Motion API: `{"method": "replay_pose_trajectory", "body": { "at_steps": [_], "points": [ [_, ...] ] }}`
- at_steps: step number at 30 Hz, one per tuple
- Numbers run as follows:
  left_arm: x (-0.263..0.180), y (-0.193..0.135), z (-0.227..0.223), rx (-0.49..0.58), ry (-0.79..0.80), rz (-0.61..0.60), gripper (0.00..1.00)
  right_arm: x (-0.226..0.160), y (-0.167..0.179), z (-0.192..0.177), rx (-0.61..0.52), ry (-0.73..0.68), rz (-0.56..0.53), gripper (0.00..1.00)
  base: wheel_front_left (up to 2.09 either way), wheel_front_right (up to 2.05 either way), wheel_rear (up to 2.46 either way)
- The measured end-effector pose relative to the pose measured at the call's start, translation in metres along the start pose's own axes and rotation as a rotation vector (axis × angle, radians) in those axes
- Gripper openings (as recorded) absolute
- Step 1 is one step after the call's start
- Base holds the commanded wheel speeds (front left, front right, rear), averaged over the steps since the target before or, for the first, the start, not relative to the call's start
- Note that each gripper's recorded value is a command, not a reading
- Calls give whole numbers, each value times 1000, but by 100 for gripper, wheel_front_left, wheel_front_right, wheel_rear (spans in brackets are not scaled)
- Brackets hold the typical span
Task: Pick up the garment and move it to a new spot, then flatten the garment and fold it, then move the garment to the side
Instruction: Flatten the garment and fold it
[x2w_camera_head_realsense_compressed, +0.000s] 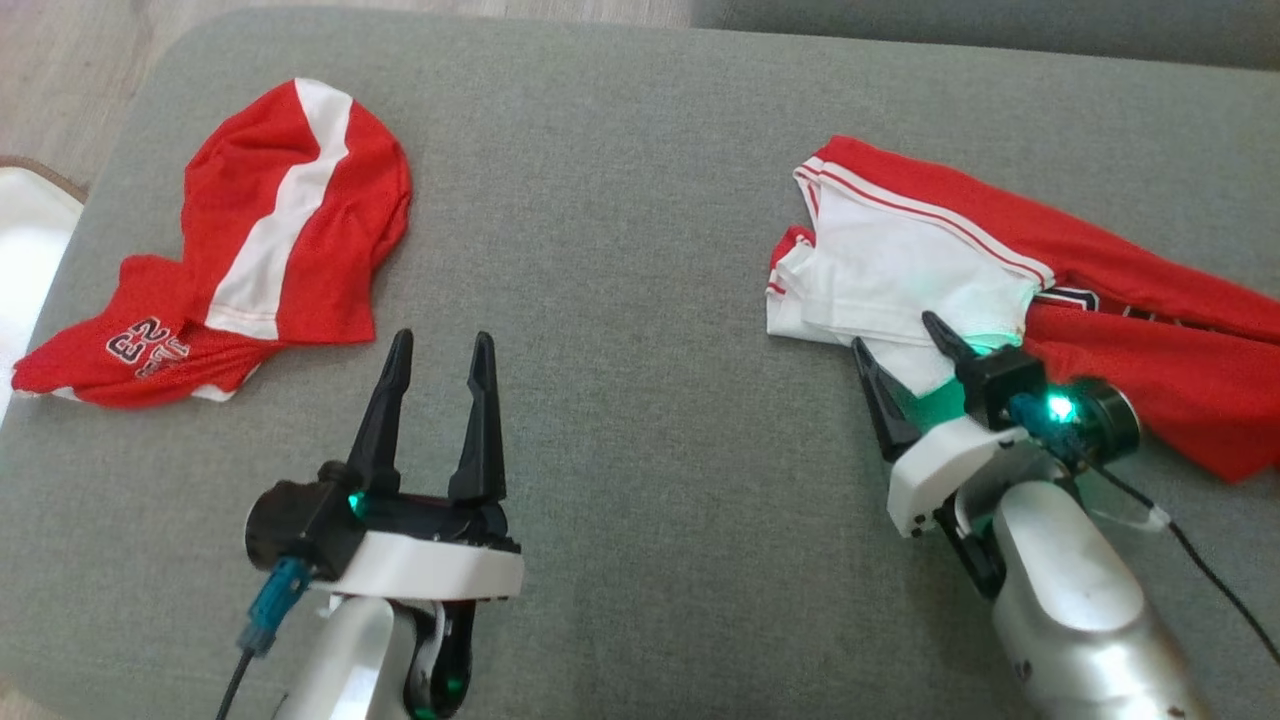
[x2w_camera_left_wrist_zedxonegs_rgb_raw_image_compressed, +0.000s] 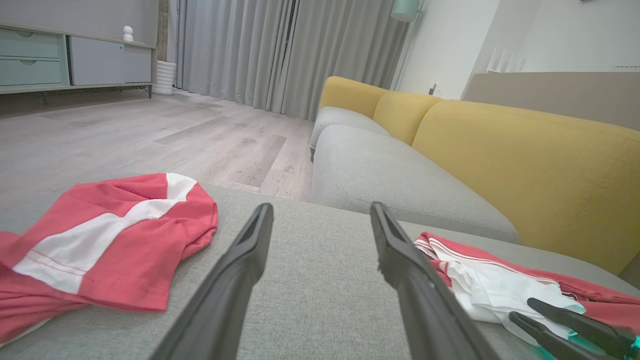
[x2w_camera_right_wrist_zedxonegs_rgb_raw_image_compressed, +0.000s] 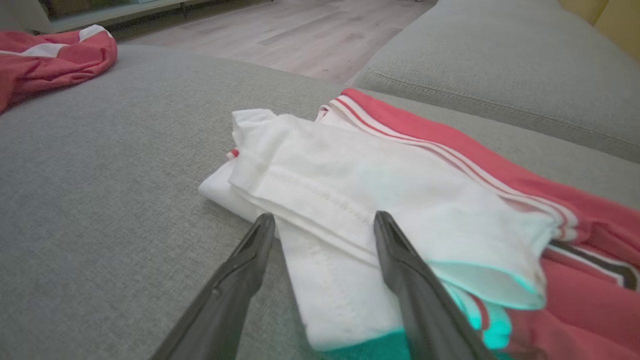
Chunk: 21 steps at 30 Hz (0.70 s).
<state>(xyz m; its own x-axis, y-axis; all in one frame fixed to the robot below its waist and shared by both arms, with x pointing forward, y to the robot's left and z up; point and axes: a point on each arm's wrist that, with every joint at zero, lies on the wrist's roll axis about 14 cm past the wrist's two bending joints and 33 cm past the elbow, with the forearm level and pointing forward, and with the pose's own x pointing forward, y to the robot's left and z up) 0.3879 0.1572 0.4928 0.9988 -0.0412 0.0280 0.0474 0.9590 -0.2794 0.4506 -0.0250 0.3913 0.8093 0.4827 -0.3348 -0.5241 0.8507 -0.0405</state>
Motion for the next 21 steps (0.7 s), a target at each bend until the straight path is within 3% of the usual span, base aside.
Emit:
{"method": "replay_pose_trajectory", "body": {
  "at_steps": [7, 8, 9, 10, 16, 21],
  "points": [
    [4, -1, -6, -8, 18, -4, 100, 16, -5, 6, -19, -10, 5, 100, 0, 0, 0],
    [4, -2, -7, -8, 21, -5, 100, 17, -7, 6, -22, -8, 2, 90, 0, 0, 0],
    [5, -2, -8, -8, 23, -7, 100, 18, -8, 4, -23, -3, 0, 26, 0, 0, 0],
    [5, -3, -9, -9, 25, -9, 100, 18, -9, 3, -22, 2, -3, 0, 0, 0, 0],
    [5, -5, -8, -8, 22, -15, 100, 16, -19, 13, 44, -43, -39, 0, 0, 0, 0],
    [5, -9, -2, -9, 7, -28, 100, 17, -34, 50, 87, -147, -81, 0, 0, 0, 0]
  ]
}}
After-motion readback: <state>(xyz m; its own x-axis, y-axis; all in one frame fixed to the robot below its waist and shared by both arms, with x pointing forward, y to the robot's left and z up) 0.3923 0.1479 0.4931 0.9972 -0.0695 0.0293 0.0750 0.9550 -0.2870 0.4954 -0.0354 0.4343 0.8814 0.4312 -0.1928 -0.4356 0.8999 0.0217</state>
